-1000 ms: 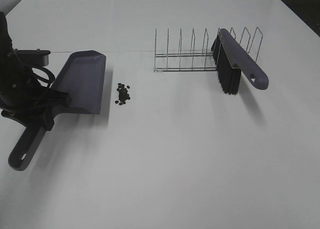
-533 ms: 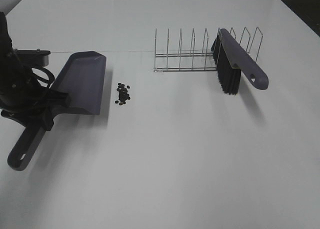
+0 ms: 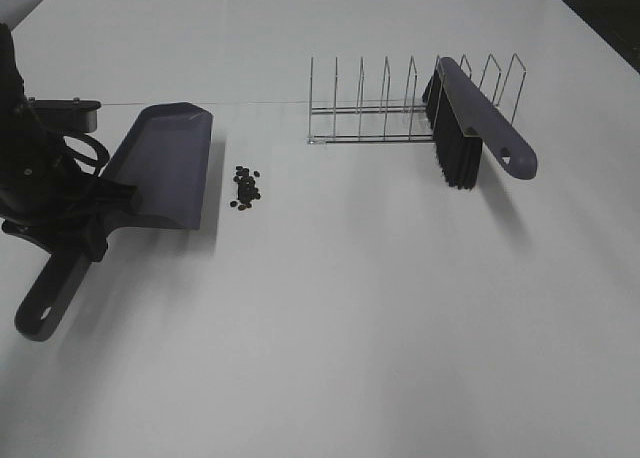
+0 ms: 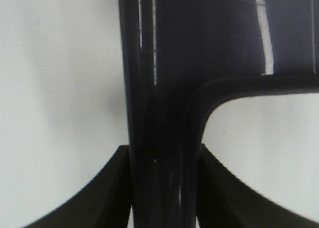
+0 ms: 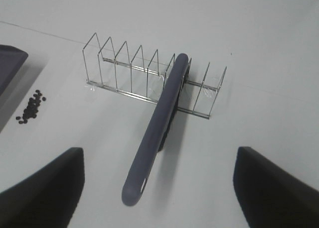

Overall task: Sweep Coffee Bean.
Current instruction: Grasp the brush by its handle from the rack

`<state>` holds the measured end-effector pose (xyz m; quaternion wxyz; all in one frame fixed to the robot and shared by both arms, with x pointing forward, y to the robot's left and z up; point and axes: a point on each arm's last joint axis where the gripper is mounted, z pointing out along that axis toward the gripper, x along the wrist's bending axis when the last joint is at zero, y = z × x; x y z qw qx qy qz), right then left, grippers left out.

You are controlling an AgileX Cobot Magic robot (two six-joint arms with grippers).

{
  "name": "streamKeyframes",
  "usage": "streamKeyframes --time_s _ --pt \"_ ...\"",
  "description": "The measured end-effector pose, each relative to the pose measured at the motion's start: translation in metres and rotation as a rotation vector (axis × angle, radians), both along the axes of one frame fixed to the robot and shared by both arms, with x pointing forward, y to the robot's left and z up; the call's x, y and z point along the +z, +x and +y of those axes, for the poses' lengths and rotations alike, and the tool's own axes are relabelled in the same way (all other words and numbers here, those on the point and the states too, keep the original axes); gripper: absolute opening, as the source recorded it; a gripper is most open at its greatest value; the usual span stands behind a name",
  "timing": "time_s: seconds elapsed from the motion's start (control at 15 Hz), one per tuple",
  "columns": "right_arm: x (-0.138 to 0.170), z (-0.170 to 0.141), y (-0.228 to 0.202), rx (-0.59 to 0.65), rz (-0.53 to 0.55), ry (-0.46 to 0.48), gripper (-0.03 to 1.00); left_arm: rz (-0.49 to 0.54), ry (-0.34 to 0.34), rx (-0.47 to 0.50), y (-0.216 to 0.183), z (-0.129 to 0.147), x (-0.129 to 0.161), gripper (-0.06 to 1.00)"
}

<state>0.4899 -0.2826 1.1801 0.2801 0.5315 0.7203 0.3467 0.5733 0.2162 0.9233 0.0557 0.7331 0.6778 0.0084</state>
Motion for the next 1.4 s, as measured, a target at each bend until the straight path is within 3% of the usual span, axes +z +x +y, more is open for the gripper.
streamKeyframes --time_s 0.4,0.47,0.73,1.07,1.4 --pt "-0.008 0.004 0.104 -0.037 0.208 0.099 0.71 -0.015 -0.003 0.0 0.001 0.0 0.0 0.34" --pt "-0.024 0.015 0.135 -0.067 0.267 0.072 0.7 -0.016 -0.003 0.0 0.001 0.0 0.0 0.34" --pt "-0.077 0.063 0.185 -0.088 0.423 -0.054 0.69 -0.019 -0.004 0.0 0.002 0.0 0.0 0.34" --pt "-0.137 0.072 0.23 -0.116 0.53 -0.071 0.63 -0.019 -0.004 0.0 0.002 0.0 0.0 0.34" --pt "-0.196 0.074 0.246 -0.129 0.637 -0.102 0.63 -0.019 -0.001 -0.002 0.002 0.0 0.0 0.34"
